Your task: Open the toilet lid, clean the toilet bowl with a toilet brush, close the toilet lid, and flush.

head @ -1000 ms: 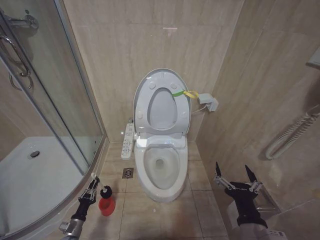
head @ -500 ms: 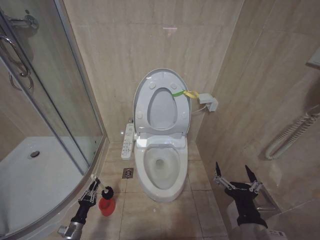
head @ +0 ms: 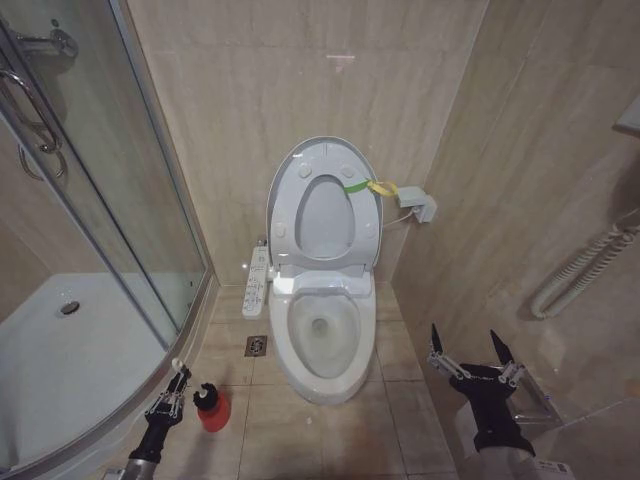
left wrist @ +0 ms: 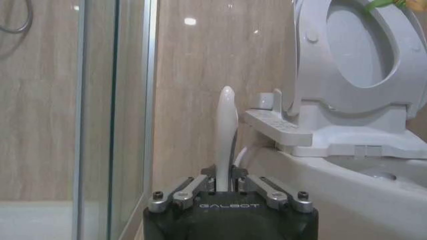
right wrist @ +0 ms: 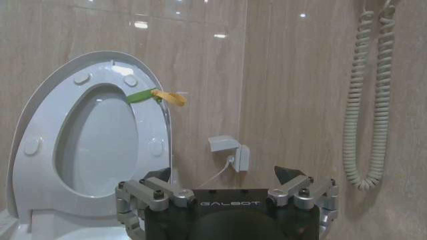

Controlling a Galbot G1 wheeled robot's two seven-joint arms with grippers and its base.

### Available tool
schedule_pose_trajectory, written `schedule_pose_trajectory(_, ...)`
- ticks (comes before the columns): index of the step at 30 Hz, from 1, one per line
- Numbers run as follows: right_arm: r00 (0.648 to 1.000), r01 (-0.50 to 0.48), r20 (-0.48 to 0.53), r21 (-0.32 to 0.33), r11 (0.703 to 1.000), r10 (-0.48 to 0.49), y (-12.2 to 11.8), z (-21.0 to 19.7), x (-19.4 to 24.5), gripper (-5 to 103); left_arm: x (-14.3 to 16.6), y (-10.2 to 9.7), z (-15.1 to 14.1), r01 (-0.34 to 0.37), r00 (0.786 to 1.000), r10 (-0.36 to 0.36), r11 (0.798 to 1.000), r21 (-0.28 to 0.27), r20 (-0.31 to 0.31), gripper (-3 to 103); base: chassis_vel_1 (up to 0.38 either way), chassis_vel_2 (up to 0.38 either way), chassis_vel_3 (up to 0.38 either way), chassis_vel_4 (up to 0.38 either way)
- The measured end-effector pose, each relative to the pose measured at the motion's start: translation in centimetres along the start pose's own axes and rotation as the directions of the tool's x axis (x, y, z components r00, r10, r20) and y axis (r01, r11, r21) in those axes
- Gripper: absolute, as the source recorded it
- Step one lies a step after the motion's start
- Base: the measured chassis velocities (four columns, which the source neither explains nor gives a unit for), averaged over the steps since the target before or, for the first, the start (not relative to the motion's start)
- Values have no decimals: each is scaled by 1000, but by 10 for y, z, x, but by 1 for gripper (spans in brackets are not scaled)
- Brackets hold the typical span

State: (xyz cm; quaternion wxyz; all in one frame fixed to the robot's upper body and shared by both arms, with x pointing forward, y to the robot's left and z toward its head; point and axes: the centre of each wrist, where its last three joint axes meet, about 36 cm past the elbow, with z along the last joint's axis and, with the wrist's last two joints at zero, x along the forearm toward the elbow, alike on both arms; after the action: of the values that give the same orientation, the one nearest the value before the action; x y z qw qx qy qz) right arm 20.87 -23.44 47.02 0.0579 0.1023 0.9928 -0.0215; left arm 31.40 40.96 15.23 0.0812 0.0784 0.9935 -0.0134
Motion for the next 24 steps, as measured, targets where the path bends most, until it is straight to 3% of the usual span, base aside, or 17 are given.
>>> schedule_pose_trajectory(12, 1000, 0, 0, 0, 1000, 0, 0, 0, 0, 100, 1, -7, 5, 0, 1000, 0, 1000, 10, -7, 14, 0, 0, 0, 0)
schedule_pose_trajectory(24, 1000, 0, 0, 0, 1000, 0, 0, 0, 0, 100, 6, 4, 8, 9, 1000, -8, 1000, 2, -29, 14, 0, 0, 0, 0)
